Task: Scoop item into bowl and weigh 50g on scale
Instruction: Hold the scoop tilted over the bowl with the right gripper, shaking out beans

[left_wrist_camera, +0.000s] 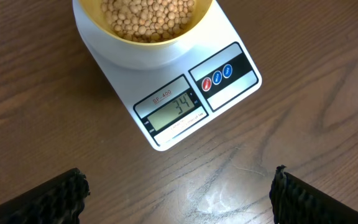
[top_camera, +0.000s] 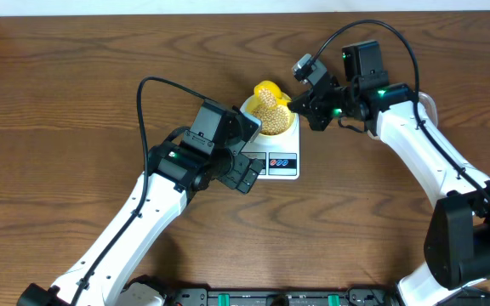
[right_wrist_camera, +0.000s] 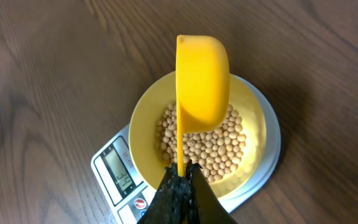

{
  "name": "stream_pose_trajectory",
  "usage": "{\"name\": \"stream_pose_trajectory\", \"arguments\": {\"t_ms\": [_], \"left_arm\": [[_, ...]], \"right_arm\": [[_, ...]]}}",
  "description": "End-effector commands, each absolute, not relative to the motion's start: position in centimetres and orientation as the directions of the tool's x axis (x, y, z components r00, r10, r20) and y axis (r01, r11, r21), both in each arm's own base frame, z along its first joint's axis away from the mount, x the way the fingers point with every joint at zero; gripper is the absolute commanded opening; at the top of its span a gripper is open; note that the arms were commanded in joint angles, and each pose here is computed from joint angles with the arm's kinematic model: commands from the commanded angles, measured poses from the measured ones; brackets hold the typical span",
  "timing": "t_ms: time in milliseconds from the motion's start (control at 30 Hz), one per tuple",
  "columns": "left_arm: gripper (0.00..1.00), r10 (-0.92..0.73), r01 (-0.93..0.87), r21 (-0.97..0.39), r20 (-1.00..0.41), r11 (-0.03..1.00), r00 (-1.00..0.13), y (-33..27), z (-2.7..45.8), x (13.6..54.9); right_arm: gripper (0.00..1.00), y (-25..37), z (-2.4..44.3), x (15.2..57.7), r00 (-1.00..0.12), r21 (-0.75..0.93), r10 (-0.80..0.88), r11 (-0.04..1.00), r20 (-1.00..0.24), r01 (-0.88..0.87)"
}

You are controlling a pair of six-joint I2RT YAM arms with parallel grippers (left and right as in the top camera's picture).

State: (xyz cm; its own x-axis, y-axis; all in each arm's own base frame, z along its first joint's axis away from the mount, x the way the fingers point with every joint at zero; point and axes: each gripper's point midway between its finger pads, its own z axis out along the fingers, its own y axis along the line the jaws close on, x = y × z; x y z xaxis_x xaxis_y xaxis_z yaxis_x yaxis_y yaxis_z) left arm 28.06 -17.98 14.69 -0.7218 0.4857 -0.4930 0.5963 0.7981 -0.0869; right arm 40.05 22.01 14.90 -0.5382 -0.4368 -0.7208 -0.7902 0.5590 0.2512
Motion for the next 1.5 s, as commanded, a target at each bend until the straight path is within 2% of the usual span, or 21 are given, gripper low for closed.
{"name": "stream_pose_trajectory", "arguments": {"t_ms": [0,300,533,1467], "left_arm": [[0.96,0.485,0.588,-0.083,-0.479,0.805,-0.732,-17.7,14.1,27.9],[0.96,0.485,0.588,-0.083,-0.479,0.805,-0.732,-17.7,14.1,27.9],[0.96,0.485,0.588,-0.083,-0.479,0.805,-0.732,-17.7,14.1,27.9],[0.96,0.485,0.588,-0.083,-0.479,0.805,-0.732,-17.7,14.1,27.9]], "right_arm": [[0.01,22.3,14.5,39.8,-0.533,0.252,-0.451,0.546,-0.716,-0.799],[0.01,22.3,14.4,39.9,-0.534,0.251,-0.45,0.547,-0.716,-0.798],[0.01,21.3,13.8,40.6,-0.542,0.202,-0.469,0.596,-0.697,-0.777],[0.01,21.3,14.1,40.2,-0.546,0.207,-0.471,0.595,-0.693,-0.776]]}}
